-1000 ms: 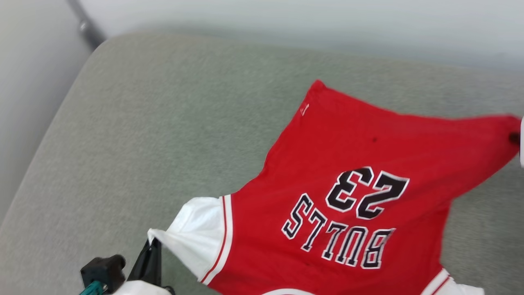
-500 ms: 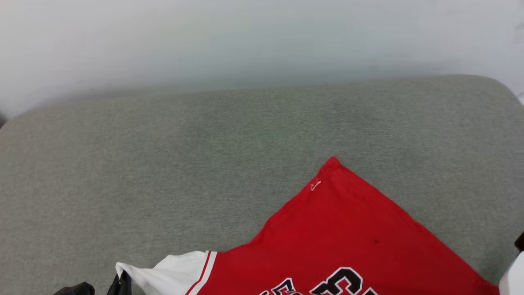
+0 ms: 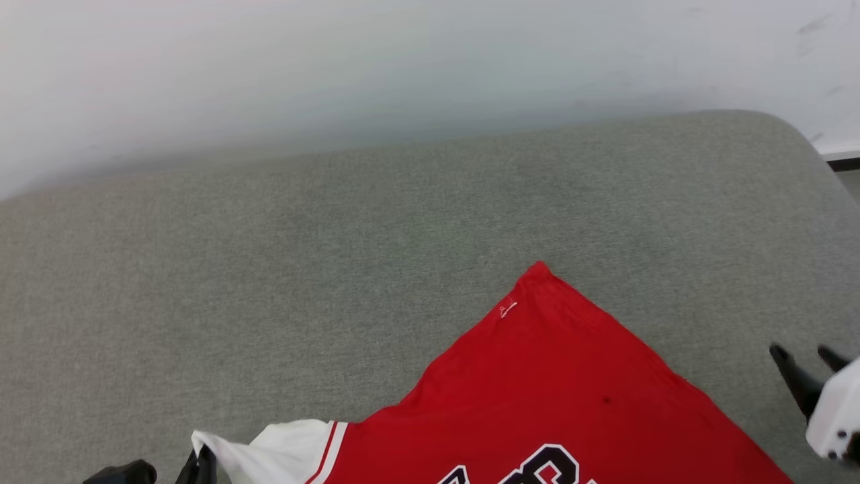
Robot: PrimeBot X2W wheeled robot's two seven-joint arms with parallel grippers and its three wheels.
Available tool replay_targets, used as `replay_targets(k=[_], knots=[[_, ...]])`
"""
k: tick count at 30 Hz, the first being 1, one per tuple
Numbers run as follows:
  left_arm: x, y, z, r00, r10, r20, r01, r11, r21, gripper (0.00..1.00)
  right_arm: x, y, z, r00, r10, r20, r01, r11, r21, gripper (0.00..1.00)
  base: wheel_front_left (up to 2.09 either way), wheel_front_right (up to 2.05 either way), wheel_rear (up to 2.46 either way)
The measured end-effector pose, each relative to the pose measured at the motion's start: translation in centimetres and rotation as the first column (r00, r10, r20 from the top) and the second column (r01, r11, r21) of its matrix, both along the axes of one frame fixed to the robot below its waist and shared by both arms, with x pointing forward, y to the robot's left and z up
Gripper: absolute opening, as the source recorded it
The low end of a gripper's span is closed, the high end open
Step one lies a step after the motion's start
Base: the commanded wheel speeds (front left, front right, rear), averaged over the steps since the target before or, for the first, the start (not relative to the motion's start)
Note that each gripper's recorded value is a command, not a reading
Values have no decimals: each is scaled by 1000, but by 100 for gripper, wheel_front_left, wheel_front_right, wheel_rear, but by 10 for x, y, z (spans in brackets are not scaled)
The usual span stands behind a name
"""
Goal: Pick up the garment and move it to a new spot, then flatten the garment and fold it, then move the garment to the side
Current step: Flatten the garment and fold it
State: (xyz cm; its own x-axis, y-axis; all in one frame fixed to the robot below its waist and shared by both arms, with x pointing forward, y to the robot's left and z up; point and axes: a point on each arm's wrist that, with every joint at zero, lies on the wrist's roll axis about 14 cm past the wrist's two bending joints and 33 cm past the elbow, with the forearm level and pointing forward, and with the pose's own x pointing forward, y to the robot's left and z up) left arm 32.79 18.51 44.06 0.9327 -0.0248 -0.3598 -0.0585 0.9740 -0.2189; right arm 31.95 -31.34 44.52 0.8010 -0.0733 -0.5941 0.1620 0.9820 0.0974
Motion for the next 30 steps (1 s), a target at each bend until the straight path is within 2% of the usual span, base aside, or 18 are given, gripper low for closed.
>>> replay_targets(k=[4,7,11,14,18,21,22,30], knots=[[6,-2,1,1000,-9,7,9,1000,2,0,49,21,31,981,66,183,-66,998,-8,100,0,0,0],[13,-4,3,1000,-14,22,13,1000,7,0,77,41,34,970,139,197,-140,990,-13,100,0,0,0],[22,-9,4,999,-18,33,18,1000,-1,0,109,73,24,959,269,85,-270,963,-7,100,0,0,0],[29,-11,3,999,-13,39,13,1000,-10,0,128,97,13,930,362,-56,-362,932,7,100,0,0,0],[34,-12,0,999,4,47,-3,1000,-22,0,141,122,-9,858,441,-262,-448,893,36,100,0,0,0],[36,-10,-3,999,28,46,-27,999,-33,0,149,138,-22,803,473,-362,-487,871,58,100,0,0,0],[39,-8,-5,998,40,47,-38,999,-33,0,154,147,-33,768,490,-412,-511,857,67,100,0,0,0],[43,0,-21,996,82,20,-81,996,-34,0,154,174,-78,659,532,-531,-551,823,140,100,0,0,0]])
